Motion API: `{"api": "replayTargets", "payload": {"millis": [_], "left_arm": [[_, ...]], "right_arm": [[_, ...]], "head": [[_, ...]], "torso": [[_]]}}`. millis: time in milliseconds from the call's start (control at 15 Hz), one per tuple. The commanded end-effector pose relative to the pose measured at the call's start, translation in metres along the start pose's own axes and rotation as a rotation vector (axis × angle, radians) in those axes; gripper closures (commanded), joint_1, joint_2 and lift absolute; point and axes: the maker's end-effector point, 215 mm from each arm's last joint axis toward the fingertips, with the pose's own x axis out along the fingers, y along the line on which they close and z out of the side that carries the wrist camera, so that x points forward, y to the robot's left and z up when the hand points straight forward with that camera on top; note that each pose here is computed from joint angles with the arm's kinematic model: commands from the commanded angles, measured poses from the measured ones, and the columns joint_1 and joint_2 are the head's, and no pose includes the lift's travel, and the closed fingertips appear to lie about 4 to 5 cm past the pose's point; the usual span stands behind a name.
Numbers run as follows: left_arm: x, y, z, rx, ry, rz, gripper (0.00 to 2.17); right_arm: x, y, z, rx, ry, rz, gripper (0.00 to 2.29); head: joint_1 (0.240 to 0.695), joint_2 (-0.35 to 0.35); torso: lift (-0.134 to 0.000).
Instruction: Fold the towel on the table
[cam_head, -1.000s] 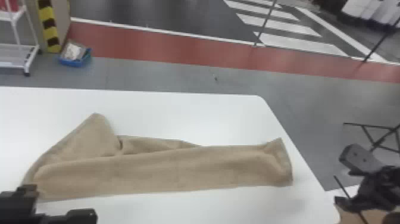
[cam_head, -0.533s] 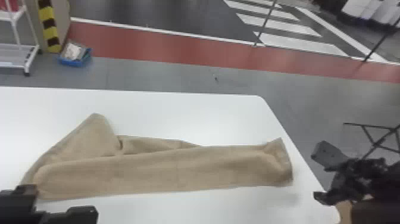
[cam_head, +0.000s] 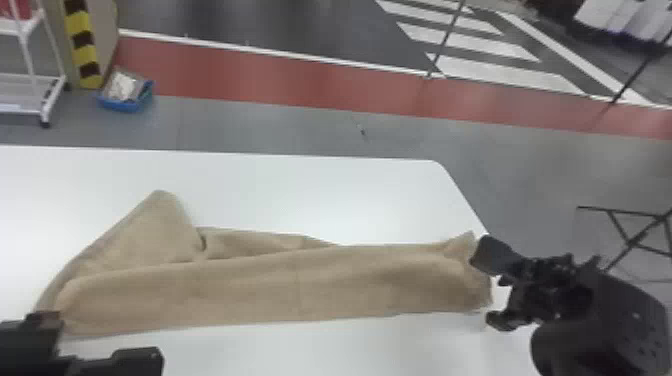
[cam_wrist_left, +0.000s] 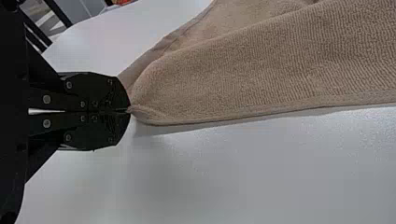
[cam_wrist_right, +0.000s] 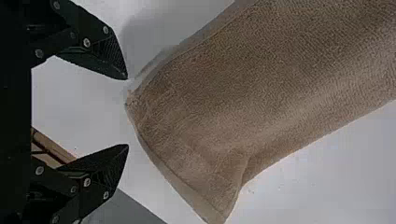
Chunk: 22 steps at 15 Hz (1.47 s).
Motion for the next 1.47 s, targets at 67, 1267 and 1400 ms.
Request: {"api": "replayTargets", "payload": {"millis": [67,1267,1400], "left_arm": [[0.0,0.001,-0.001,-0.001,0.002,0.002,1.34],[-0.022,0.052,-0.03,-0.125,-0.031,0.017,1.34],[-0.031,0.086,-0.023,-0.235,-0.109,0.004,1.34]], "right_arm": [[0.007,0.007,0.005,-0.039,0.028,0.006,0.45],[-0.108,-0.094,0.027,0.328,-0.43,-0.072,1.21],[-0.129,-0.113,0.036,0.596,-0.518,-0.039,1.21]], "head": [[0.695,-0.35],[0.695,-0.35],[0.695,-0.35]], "torso": [[-0.124],[-0.124],[-0.124]]}}
